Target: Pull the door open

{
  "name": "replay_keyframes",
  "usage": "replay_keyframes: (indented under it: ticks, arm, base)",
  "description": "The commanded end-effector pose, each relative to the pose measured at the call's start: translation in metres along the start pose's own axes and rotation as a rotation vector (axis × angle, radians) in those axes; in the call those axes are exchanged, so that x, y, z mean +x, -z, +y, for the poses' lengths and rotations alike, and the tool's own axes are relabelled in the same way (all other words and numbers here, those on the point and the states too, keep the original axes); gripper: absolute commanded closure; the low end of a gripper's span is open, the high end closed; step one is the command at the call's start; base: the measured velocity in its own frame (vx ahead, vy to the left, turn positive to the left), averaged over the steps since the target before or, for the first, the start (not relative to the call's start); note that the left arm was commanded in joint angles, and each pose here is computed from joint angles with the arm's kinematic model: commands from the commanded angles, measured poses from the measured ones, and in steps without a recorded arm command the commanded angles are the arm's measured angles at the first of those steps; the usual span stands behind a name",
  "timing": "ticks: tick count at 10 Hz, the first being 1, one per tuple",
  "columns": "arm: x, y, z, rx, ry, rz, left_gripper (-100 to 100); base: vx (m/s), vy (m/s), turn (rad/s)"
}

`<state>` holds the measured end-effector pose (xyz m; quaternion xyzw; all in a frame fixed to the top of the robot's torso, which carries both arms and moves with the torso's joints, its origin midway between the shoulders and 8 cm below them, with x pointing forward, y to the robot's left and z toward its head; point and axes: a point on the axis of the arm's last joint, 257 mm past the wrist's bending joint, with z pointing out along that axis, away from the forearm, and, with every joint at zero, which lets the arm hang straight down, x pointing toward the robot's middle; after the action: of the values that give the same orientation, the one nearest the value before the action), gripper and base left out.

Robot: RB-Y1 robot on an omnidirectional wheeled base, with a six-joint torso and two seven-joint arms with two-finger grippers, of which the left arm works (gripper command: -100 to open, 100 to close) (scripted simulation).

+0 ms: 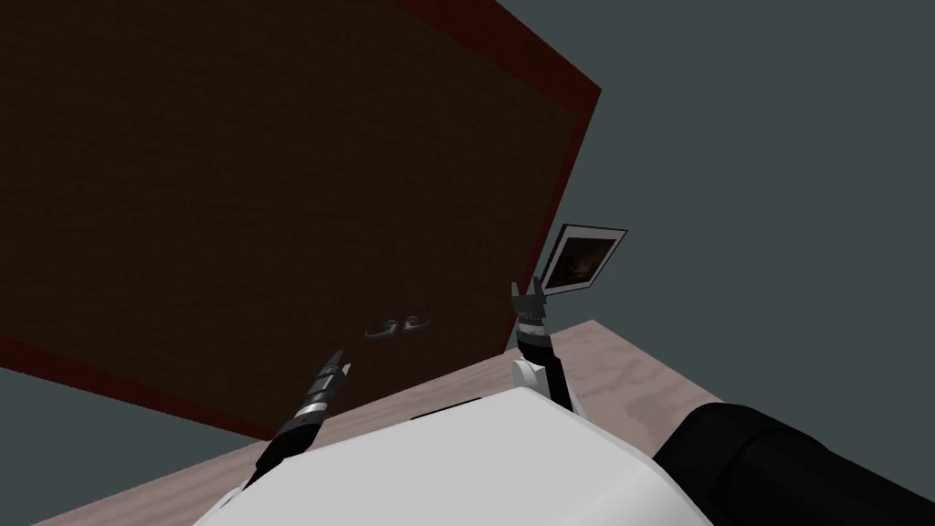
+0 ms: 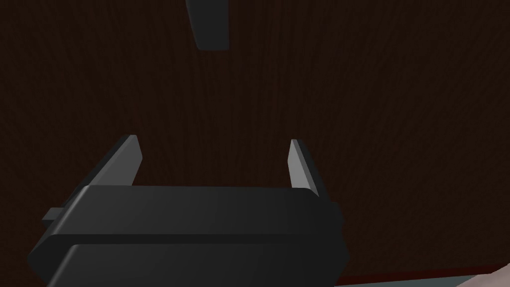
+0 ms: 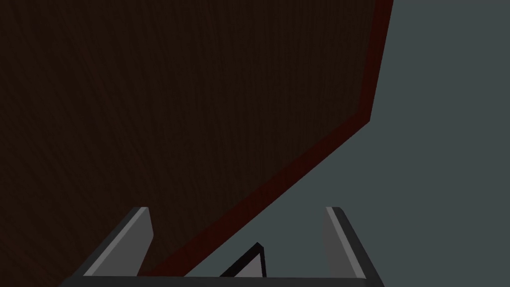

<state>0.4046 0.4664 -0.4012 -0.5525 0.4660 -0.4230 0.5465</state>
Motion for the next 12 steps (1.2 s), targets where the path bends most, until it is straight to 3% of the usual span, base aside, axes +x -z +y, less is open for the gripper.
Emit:
replay_keyframes:
  ticks: [1,3,4,5,10,11,12]
  arm:
    - [0.029,-0.0147,-0.007,0.022,0.023,0.024,-100]
    - [0.038,-0.0182,-0.009,0.029,0.030,0.036,-100]
    - [0.033,-0.0160,-0.009,0.029,0.026,0.030,-100]
    - [0.033,-0.0160,-0.009,0.029,0.026,0.030,100]
    - [0.033,-0.0160,-0.009,0.029,0.026,0.030,100]
    - [0.013,-0.0086,-0.006,0.017,0.015,0.001,100]
    - [0.008,-0.0065,-0.005,0.015,0.013,-0.006,100]
  base:
    - [0.121,0.060,-0.273]
    - [0.088,-0.013,-0.083]
    - [0.037,-0.020,-0.012]
    - [-0.002,0.002,0.012]
    - [-0.006,0.005,-0.003]
    - [-0.106,0.008,-0.111]
    - [-0.171,-0.012,-0.124]
